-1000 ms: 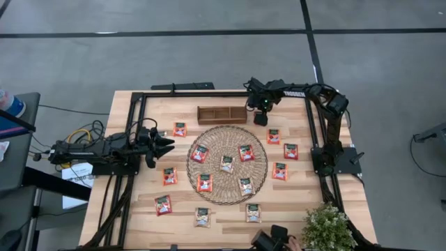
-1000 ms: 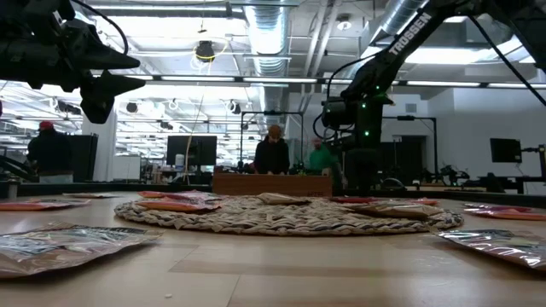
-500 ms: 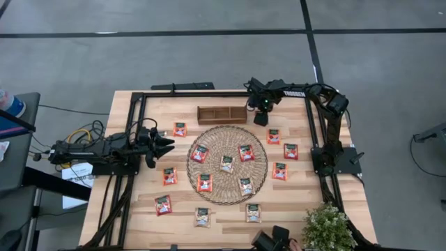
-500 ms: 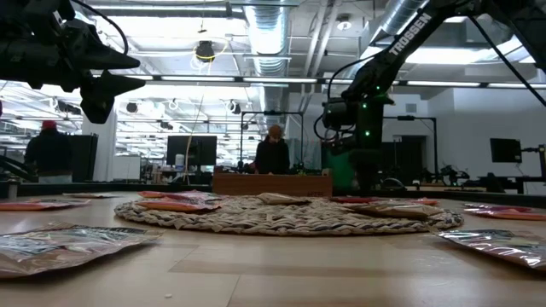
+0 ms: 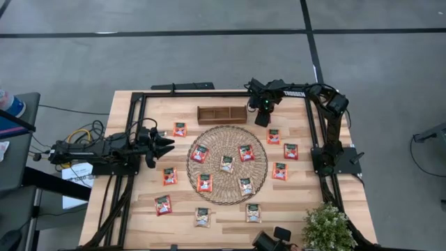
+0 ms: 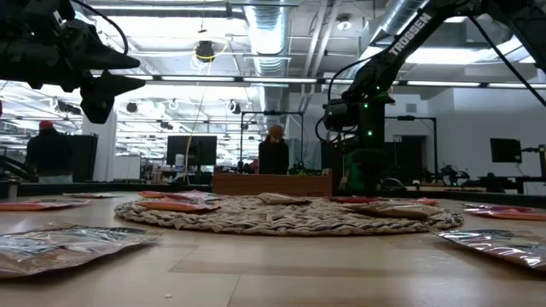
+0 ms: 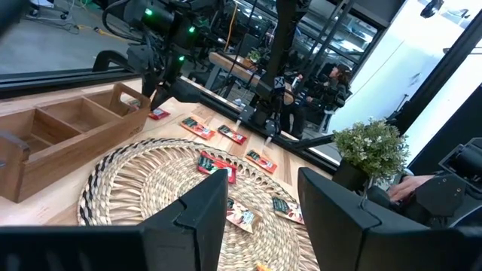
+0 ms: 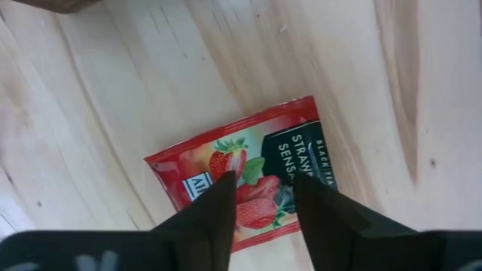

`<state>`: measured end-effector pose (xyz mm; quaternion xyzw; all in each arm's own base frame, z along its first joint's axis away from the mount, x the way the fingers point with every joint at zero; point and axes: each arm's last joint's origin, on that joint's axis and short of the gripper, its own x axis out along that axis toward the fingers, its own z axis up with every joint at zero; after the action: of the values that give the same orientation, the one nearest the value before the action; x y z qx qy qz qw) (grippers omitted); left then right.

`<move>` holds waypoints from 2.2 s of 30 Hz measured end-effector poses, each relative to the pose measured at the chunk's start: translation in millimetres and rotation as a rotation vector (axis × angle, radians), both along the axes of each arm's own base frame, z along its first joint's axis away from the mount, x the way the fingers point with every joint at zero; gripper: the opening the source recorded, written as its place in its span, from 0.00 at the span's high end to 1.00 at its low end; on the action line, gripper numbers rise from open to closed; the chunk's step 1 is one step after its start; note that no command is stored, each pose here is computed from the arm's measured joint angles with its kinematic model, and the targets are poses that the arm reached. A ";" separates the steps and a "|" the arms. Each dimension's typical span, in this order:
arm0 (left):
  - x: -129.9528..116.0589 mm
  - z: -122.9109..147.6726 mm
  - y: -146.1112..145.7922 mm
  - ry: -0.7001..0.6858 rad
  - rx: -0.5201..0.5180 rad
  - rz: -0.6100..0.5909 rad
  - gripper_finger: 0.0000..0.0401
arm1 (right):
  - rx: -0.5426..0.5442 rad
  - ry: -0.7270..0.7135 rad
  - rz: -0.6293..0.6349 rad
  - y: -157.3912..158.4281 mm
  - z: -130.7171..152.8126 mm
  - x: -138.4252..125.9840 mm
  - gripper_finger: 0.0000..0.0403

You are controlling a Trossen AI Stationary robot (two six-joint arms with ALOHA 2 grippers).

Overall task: Pick & Place Tea
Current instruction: Put the red tea bag into the right section of the wooden organizer

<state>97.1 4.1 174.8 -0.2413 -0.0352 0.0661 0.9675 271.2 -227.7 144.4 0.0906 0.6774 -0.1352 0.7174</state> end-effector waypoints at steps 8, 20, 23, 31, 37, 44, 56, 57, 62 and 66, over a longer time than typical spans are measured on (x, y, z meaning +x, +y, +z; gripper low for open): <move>0.0 0.0 0.0 0.000 0.000 0.000 0.62 | 0.008 -0.005 -0.018 0.3 0.0 0.0 0.82; 0.0 0.0 0.0 0.000 0.000 0.000 0.62 | 0.069 -0.015 -0.076 3.9 -0.2 -0.8 0.98; 0.0 0.0 0.0 0.000 0.000 0.000 0.62 | 0.088 -0.015 -0.082 4.9 -0.2 -1.4 0.99; 0.0 0.0 0.0 0.000 0.001 0.000 0.62 | 0.138 -0.044 -0.112 6.6 -0.1 -0.9 1.00; 0.0 0.0 0.0 0.000 0.002 0.000 0.62 | 0.159 -0.059 -0.133 6.6 0.0 -0.8 0.99; 0.0 0.0 0.0 0.001 0.002 0.000 0.62 | 0.167 -0.062 -0.106 13.9 0.0 5.1 0.97; 0.0 0.0 0.0 0.001 0.003 0.000 0.62 | 0.186 -0.025 -0.019 33.0 11.0 18.1 0.73; 0.0 0.0 0.0 0.001 0.003 0.000 0.62 | 0.190 -0.018 -0.004 33.1 15.9 19.6 0.71; 0.0 0.0 0.0 0.001 0.003 0.000 0.62 | 0.166 -0.042 0.071 26.9 42.1 28.6 0.67; 0.0 0.0 0.0 0.001 0.003 0.000 0.62 | 0.118 -0.084 0.147 17.4 51.8 31.5 0.64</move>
<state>97.1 4.1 174.8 -0.2399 -0.0349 0.0660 0.9679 302.7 -210.3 196.2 0.0884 0.6584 -0.0380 0.7465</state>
